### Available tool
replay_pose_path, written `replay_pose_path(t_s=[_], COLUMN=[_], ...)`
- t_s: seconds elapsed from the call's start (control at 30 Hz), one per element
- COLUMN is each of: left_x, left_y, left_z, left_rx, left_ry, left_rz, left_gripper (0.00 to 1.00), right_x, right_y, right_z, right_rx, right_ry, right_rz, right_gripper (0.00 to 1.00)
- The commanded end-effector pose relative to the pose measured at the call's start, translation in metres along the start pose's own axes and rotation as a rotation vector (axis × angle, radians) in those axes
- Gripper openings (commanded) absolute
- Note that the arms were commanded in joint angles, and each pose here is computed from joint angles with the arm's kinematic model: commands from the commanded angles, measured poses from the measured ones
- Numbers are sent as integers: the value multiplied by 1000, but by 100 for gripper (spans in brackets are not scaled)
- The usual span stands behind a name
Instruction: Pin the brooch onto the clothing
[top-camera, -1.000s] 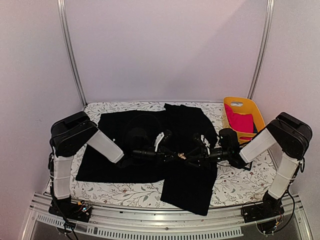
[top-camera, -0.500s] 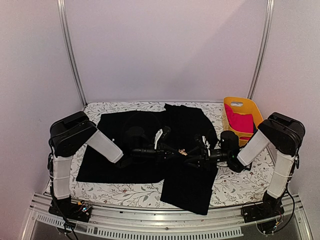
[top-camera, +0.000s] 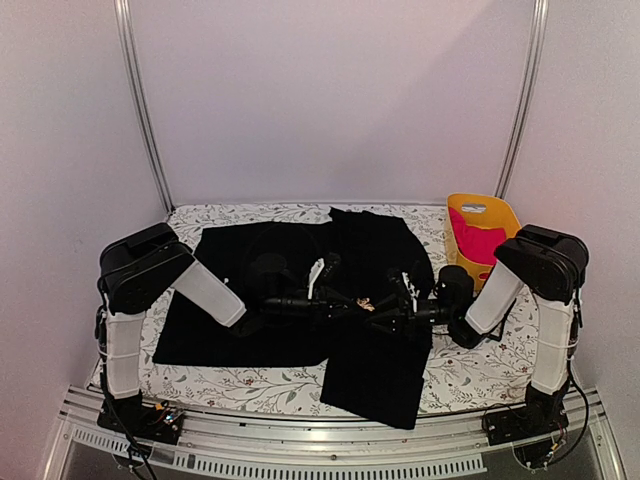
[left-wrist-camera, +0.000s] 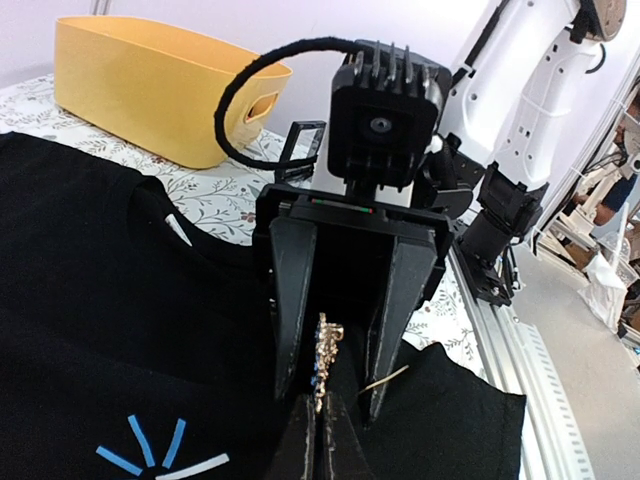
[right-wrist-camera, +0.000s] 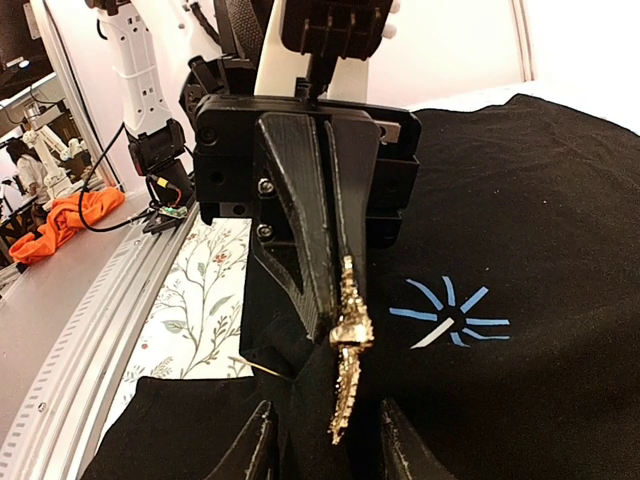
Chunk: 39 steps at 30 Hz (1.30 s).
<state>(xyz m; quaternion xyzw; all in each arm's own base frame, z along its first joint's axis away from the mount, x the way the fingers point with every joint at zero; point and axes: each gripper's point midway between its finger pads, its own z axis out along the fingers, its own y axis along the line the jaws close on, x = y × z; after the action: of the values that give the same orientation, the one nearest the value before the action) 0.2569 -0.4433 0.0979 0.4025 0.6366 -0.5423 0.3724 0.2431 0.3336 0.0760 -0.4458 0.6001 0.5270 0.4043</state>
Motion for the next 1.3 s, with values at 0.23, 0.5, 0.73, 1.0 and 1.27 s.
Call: replay_pose_path(t_s=[0.23,0.5,0.73,1.0,1.27], left_x=[-5,-2,6,11,8], left_y=[-5,-7,-8,-13,-17], left_z=[-2,-1,-3,-3,-2], left_rx=[32,42,32,31,47], left_ry=[-22,-11,19,25,21], left_rz=[53,59,105,157,178], left_gripper=[0,0,0,0,0], right_x=[-13,-17,-18,-17,-12], right_y=[3,4,0,-4,-5], right_z=[8,10,13,13,14], right_rx=[-46,-73,-94,-105,-111], right_ry=[-41,-55,-51,-43,-31], right_rz=[-25,-13,62,144,165], right_gripper=[30,14,14,15,10])
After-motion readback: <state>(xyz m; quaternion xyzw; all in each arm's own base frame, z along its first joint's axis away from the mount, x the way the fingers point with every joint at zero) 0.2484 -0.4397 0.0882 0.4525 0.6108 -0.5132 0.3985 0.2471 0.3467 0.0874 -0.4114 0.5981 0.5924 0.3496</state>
